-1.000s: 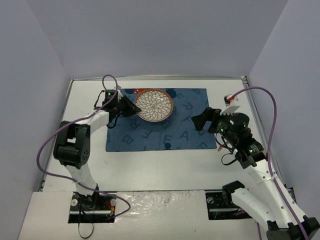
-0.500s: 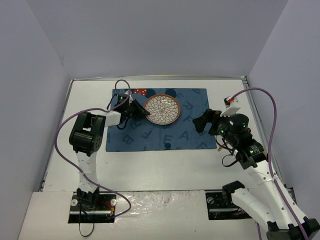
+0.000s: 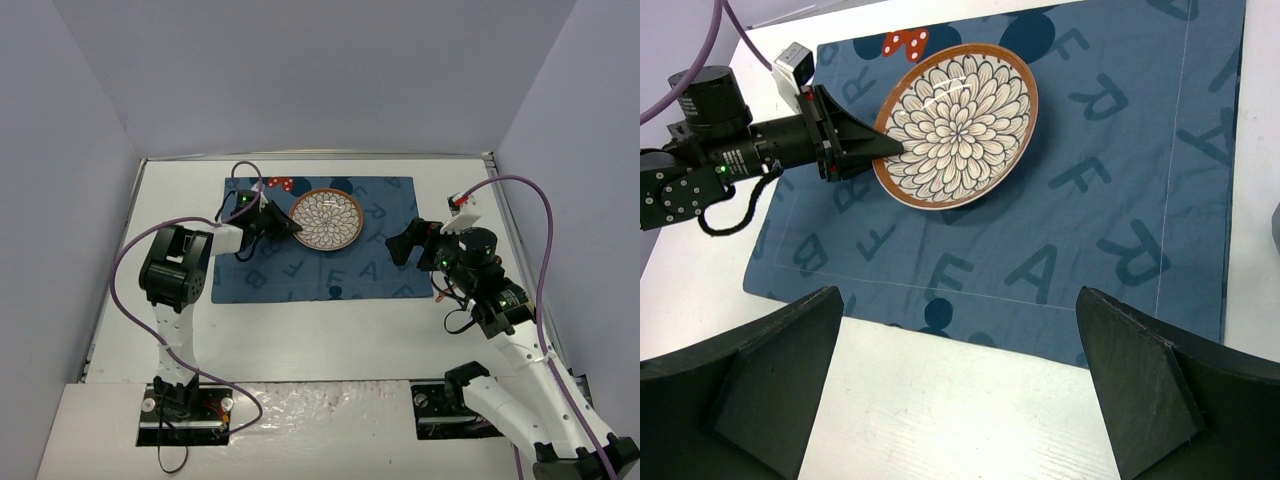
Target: Set the dinner table for one person
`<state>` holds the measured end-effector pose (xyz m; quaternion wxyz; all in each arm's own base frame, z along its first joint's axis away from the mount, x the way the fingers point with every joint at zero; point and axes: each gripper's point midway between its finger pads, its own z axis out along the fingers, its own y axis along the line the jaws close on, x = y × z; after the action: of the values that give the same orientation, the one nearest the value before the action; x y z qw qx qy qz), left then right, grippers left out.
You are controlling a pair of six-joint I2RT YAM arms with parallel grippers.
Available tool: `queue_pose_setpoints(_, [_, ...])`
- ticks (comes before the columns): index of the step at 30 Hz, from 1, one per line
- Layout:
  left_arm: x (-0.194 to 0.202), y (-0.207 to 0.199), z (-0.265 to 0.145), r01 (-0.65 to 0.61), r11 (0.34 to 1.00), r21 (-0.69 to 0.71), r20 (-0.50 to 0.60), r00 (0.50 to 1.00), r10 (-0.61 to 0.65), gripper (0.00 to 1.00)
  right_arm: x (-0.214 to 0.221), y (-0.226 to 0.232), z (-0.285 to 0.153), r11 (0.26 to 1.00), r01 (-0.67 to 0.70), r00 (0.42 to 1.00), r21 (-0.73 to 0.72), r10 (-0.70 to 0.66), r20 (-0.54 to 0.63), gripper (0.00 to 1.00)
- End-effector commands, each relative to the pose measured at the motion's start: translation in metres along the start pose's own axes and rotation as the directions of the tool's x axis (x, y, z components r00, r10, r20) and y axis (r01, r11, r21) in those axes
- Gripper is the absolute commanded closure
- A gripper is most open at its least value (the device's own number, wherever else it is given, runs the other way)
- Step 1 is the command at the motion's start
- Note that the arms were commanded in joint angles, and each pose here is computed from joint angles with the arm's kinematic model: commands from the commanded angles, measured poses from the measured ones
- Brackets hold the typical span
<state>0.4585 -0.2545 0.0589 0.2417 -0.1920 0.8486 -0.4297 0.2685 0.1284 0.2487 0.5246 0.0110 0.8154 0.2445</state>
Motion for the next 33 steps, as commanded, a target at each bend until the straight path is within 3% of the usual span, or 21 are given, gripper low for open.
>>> queue_pose_setpoints(1, [-0.03,-0.093,-0.036,-0.112,0.962,0.247,0.106,0.99,0.088,1.0,-0.023,0.006,-0.001,1.0,0.002,0.997,-0.012,-0.001,0.079,0.0])
queue_pose_setpoints(25, [-0.022,-0.062,-0.032,-0.077,0.986,0.148,0.086,0.994,0.065,0.99,-0.011,-0.001,0.003,1.0,-0.004,0.999,0.007,0.004,0.054,0.0])
queue_pose_setpoints(28, [-0.023,-0.06,-0.033,-0.072,0.989,0.132,0.093,0.994,0.06,0.89,-0.012,-0.002,0.003,1.0,-0.004,0.998,0.015,0.003,0.059,0.0])
queue_pose_setpoints(33, [-0.022,-0.06,-0.037,-0.072,0.992,0.107,0.09,0.994,0.062,0.57,-0.015,-0.009,0.003,0.999,-0.002,0.997,0.051,-0.002,0.075,0.0])
